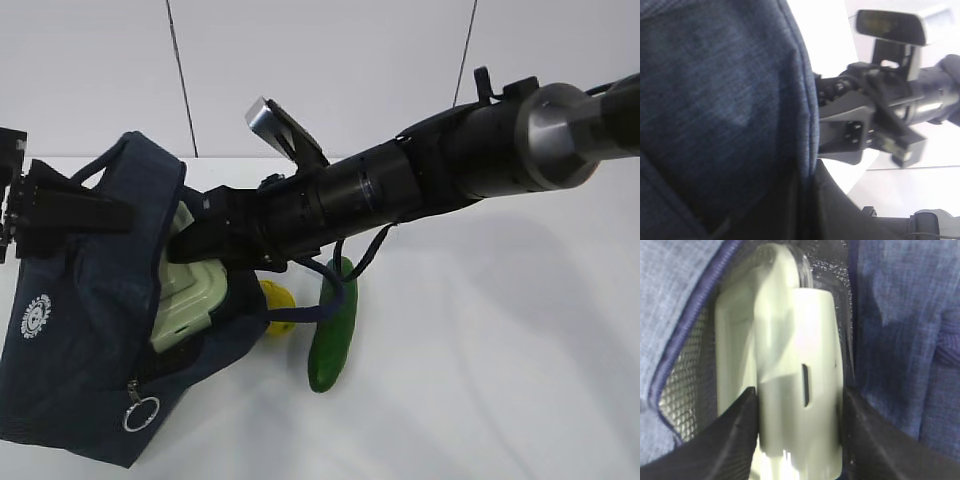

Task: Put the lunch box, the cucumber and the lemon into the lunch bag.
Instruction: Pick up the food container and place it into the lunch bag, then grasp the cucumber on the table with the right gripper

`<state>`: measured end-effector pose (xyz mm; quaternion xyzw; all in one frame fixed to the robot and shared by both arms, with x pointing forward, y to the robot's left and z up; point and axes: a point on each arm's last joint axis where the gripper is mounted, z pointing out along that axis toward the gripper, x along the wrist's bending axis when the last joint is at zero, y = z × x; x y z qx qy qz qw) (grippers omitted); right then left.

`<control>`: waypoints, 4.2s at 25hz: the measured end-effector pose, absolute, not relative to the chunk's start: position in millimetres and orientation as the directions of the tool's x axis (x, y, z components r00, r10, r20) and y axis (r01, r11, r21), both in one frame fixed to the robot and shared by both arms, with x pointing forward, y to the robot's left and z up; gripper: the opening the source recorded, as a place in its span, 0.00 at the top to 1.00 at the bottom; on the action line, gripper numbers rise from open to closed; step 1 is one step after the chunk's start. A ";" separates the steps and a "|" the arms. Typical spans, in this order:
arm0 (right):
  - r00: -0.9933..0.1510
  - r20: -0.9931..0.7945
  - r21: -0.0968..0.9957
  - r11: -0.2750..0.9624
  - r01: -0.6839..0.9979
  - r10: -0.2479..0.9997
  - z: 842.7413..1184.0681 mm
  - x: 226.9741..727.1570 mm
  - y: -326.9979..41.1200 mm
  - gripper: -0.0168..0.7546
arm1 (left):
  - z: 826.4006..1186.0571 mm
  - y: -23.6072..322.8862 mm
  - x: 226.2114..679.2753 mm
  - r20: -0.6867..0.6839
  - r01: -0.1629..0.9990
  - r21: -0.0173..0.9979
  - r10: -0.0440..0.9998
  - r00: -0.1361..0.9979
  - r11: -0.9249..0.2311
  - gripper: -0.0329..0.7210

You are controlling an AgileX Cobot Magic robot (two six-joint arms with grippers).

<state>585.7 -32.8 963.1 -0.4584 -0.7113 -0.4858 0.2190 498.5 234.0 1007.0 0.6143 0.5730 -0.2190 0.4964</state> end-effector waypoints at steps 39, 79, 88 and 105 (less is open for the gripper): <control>-0.415 0.874 0.401 0.108 0.910 0.253 966.2 601.8 -77.9 0.49 | 1007.6 232.9 497.1 -0.846 0.926 0.353 0.469 0.254 0.136 0.94; -0.445 0.512 0.287 0.343 0.895 0.734 1019.1 590.3 -121.6 0.49 | 990.3 305.9 477.9 -0.727 0.974 0.195 0.684 0.063 0.118 0.95; -0.357 0.331 0.210 0.301 0.930 0.873 1017.4 580.3 -101.5 0.49 | 1002.4 306.9 469.9 -0.690 0.970 0.212 0.721 0.066 0.115 0.95; -0.045 0.186 0.126 0.022 0.992 0.982 957.7 601.5 -86.3 0.49 | 1006.7 306.5 467.4 -0.682 0.968 0.224 0.728 0.070 0.117 0.95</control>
